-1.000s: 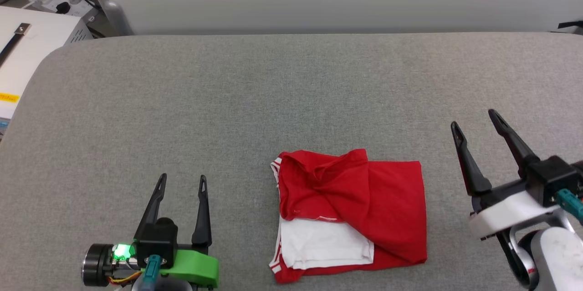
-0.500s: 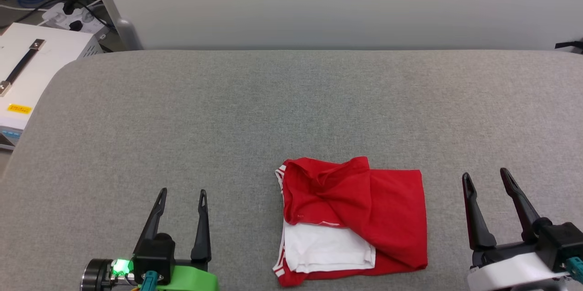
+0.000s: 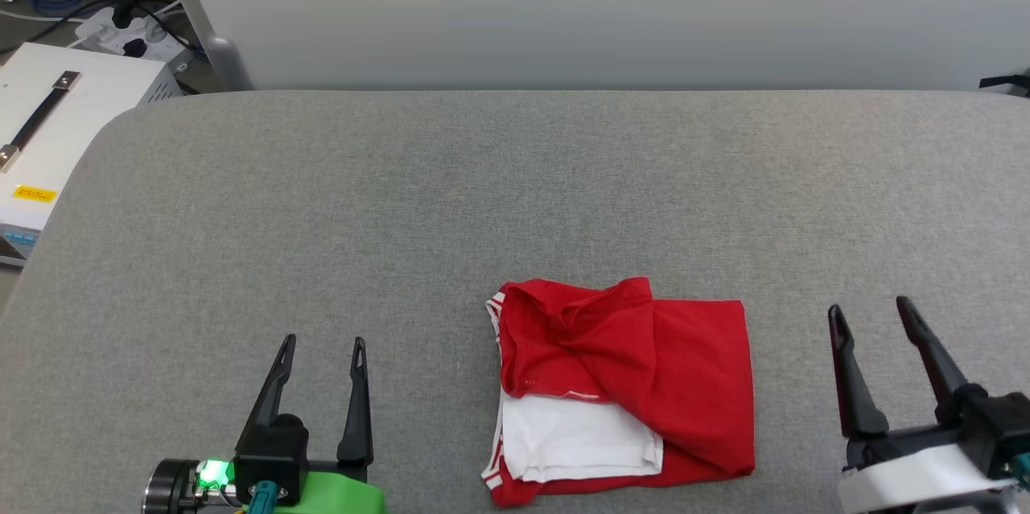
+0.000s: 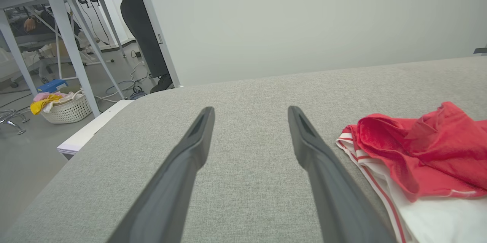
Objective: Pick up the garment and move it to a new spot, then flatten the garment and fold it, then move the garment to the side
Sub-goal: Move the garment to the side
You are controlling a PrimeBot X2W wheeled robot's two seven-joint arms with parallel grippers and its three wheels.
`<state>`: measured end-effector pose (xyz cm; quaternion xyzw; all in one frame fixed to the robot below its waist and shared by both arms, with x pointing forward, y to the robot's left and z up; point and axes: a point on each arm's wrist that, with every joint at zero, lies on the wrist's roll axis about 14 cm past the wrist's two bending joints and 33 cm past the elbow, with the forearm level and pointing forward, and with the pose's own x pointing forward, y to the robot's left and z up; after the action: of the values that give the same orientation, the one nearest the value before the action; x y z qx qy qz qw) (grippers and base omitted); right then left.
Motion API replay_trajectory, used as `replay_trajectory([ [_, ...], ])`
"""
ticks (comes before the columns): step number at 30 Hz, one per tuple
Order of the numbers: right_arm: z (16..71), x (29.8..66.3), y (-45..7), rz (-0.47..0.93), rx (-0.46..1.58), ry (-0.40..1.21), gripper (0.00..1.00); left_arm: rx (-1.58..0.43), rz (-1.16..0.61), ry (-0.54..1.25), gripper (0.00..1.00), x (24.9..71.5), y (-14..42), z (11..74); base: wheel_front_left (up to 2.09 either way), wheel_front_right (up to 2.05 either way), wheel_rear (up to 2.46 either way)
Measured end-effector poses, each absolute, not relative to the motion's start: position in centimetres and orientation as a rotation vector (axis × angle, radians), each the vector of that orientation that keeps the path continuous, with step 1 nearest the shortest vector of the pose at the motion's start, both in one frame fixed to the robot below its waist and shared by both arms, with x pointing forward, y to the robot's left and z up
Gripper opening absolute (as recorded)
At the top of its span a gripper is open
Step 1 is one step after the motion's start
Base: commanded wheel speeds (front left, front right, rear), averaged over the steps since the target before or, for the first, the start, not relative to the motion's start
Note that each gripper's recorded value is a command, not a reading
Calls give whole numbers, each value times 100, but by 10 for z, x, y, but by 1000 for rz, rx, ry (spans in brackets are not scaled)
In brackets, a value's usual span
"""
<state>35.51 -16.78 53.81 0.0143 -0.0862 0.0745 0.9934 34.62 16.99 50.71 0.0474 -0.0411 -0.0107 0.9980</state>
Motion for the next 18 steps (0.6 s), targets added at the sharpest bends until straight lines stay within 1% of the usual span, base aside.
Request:
replay_trajectory([
  [5,566,381,-176,176,-19,-233,100,93,-29,-65,100,348,169,502,0,0,0],
  [7,576,397,-177,214,-66,-214,100,92,-30,-56,100,349,168,499,0,0,0],
  [9,580,409,-175,256,-98,-157,100,92,-35,-48,100,350,167,496,0,0,0],
  [13,563,423,-163,359,-112,68,100,88,-41,-38,100,353,165,493,0,0,0],
  [18,525,418,-150,473,-57,394,100,82,-40,-29,100,358,164,490,0,0,0],
])
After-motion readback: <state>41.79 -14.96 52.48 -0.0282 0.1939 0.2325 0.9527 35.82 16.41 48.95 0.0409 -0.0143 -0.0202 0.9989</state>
